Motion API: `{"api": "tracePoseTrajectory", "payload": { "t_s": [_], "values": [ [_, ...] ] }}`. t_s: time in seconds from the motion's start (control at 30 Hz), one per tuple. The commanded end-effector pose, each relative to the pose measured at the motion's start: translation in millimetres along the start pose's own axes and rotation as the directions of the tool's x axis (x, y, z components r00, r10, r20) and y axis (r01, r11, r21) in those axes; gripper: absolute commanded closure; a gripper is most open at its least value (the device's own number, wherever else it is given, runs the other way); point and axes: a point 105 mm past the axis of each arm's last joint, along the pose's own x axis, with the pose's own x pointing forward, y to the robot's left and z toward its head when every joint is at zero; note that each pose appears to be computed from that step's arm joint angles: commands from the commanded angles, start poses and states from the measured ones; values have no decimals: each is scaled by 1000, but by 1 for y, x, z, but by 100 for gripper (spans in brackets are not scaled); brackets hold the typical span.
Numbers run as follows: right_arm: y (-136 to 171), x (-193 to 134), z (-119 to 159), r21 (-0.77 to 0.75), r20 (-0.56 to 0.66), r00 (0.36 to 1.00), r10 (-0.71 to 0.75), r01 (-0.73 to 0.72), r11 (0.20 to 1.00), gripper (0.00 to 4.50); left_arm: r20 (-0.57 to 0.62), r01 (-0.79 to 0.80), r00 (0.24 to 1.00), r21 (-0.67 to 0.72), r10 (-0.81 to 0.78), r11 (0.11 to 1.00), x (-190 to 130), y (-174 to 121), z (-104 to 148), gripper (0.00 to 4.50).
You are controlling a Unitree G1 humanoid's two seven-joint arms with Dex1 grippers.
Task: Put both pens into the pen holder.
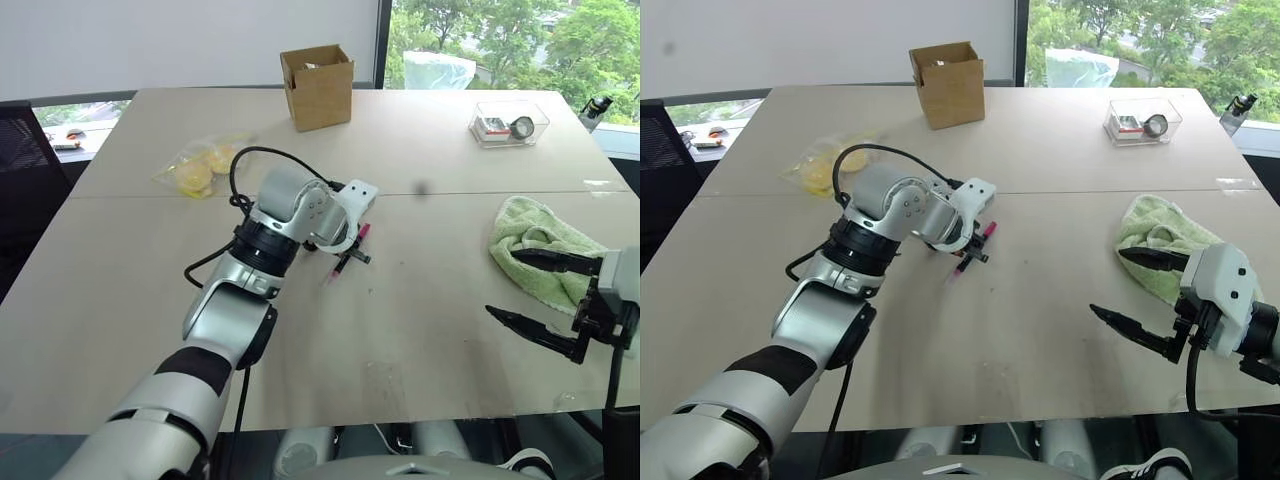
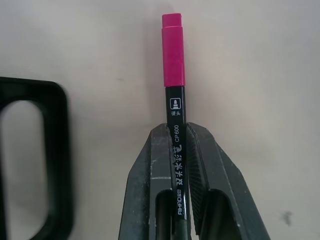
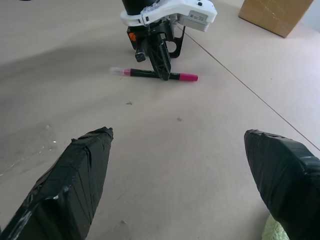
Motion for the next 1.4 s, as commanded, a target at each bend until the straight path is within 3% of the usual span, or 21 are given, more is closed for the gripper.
{"api": "tracePoseTrajectory", "payload": {
  "t_s": [0.03, 0.1, 0.2, 0.33, 0.53, 0.6, 0.8, 0.97, 1.17, 1.4],
  "values": [
    [-1, -2, 9, -48, 26, 999, -20, 21, 999, 0, 345, 136, 918, 194, -198, 971, -40, -33, 36, 448],
    [-1, -2, 8, -47, 28, 999, -19, 21, 999, 0, 501, 51, 834, 345, -230, 937, -59, -35, 45, 448],
    [-3, -1, 8, -47, 32, 999, -19, 20, 999, 0, 664, -211, 706, 530, -247, 821, -80, -33, 51, 448],
    [-5, 2, 8, -51, 42, 999, -15, 17, 999, 0, 793, -545, 531, 589, -298, 597, -97, -26, 53, 448],
    [-8, 5, 8, -53, 51, 999, -4, 7, 999, 0, 772, -684, 503, 631, -389, 366, -101, -11, 25, 448],
    [-12, 7, 7, -61, 53, 999, 1, 2, 998, 0, 790, -750, 455, 588, -410, 302, -109, -11, 24, 448],
    [-15, 11, 10, -78, 68, 998, 11, -6, 997, 0, 898, -861, 290, 396, -331, 318, -133, 8, 34, 448],
    [-16, 12, 9, -84, 70, 997, 11, -5, 996, 0, 921, -879, 259, 350, -292, 324, -140, 17, 34, 448],
    [-18, 16, 10, -91, 77, 997, 20, -13, 996, 0, 928, -849, 274, 357, -253, 390, -132, 17, 25, 448],
    [-19, 15, 14, -107, 95, 995, 28, -18, 994, 0, 920, -815, 346, 392, -184, 426, -115, 25, 7, 448]
  ]
}}
